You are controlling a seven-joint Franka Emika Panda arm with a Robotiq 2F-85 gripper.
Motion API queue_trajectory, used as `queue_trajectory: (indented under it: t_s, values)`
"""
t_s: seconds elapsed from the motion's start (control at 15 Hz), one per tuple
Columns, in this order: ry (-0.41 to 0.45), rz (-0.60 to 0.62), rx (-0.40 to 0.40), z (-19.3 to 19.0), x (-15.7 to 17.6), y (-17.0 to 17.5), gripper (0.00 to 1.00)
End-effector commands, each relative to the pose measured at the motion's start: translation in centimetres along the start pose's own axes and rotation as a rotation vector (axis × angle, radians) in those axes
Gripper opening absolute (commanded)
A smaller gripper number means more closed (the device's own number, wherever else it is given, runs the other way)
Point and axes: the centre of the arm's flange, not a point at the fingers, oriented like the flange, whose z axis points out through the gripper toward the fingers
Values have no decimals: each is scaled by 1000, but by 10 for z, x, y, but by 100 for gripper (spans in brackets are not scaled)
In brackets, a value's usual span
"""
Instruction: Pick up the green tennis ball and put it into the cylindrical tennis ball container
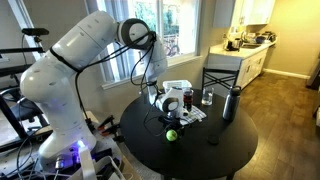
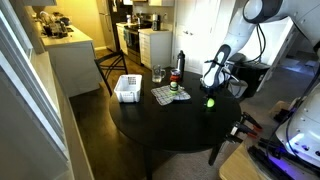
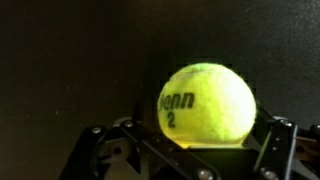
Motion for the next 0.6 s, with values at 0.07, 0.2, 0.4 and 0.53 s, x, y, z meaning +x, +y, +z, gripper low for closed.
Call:
queue_trajectory:
  t_s: [0.07, 0.2, 0.4, 0.53]
  values:
    - [48, -57, -20, -17, -7, -1, 60]
    - [51, -65, -19, -18, -6, -2, 47]
    - [52, -69, -19, -19, -5, -2, 27]
    - [51, -70, -19, -19, -5, -2, 13]
